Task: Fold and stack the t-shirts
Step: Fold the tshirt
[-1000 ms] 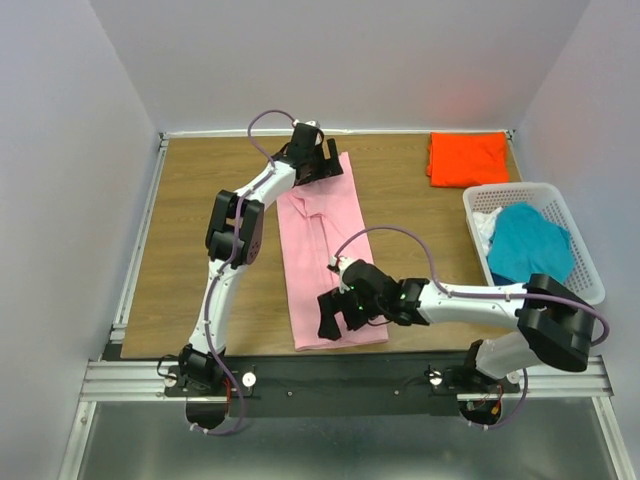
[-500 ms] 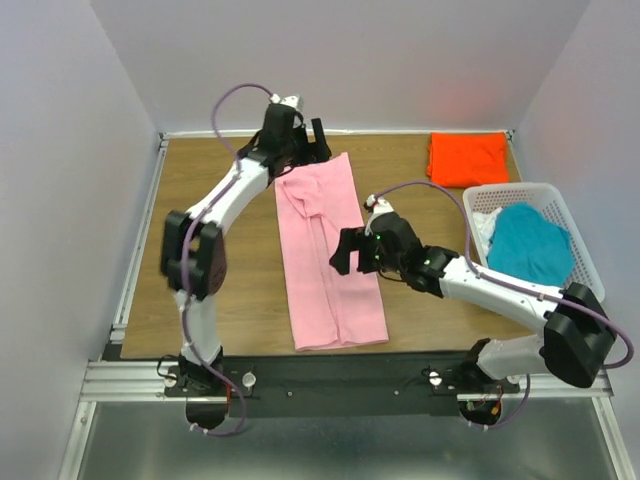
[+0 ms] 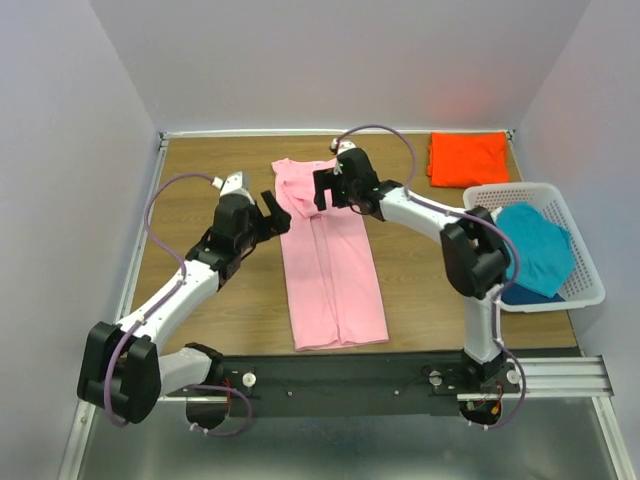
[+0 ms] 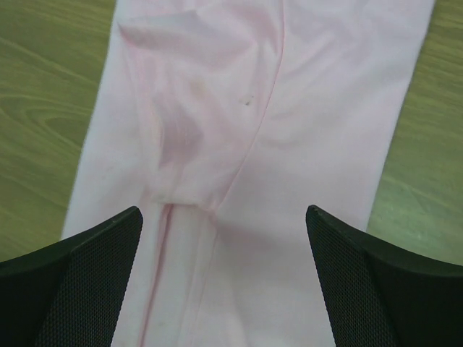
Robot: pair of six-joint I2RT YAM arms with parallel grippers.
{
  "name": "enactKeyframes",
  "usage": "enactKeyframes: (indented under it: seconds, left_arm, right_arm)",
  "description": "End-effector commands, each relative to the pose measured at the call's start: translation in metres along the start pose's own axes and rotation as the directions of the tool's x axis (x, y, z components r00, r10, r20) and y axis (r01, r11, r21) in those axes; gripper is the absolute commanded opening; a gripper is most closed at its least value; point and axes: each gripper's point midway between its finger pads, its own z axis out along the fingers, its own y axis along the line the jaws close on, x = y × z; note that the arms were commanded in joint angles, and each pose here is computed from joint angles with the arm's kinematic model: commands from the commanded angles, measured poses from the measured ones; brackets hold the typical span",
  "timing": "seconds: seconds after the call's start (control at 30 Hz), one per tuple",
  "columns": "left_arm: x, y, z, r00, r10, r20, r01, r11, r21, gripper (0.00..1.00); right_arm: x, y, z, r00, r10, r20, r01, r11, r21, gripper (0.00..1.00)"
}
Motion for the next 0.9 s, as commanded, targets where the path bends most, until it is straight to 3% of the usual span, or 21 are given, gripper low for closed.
enactKeyframes:
  seconds: [0.0, 0.23, 0.43, 0.67, 0.87]
  left_arm:
    - [0.011, 0.014, -0.016, 0.996, -0.083, 0.034, 0.084, 0.996, -0.032, 0.98]
    - [0.031, 0.012, -0.022, 0.996, -0.08, -0.024, 0.081, 0.997, 0.017, 0.98]
    - [0.06, 0.026, -0.025, 0.993, -0.081, -0.088, 0.082, 0.997, 0.003, 0.98]
    - [0.1, 0.042, -0.03, 0.979, -0.096, -0.179, 0.096, 0.995, -0.011, 0.98]
    - [0.118, 0.045, -0.032, 0.969, -0.087, -0.232, 0.09, 0.996, 0.002, 0.98]
  right_arm:
    - [-0.002, -0.002, 0.038, 0.984, -0.178, -0.021, 0.178, 0.984, -0.004, 1.0]
    - [0.016, -0.034, 0.105, 0.979, -0.181, -0.097, 0.186, 0.981, 0.051, 1.0]
    - [0.028, -0.067, 0.113, 0.979, -0.151, -0.135, 0.172, 0.973, 0.152, 1.0]
    - [0.049, -0.12, 0.106, 0.961, -0.16, -0.224, 0.232, 0.909, 0.347, 1.0]
    - [0.055, -0.131, 0.106, 0.964, -0.114, -0.238, 0.188, 0.93, 0.316, 1.0]
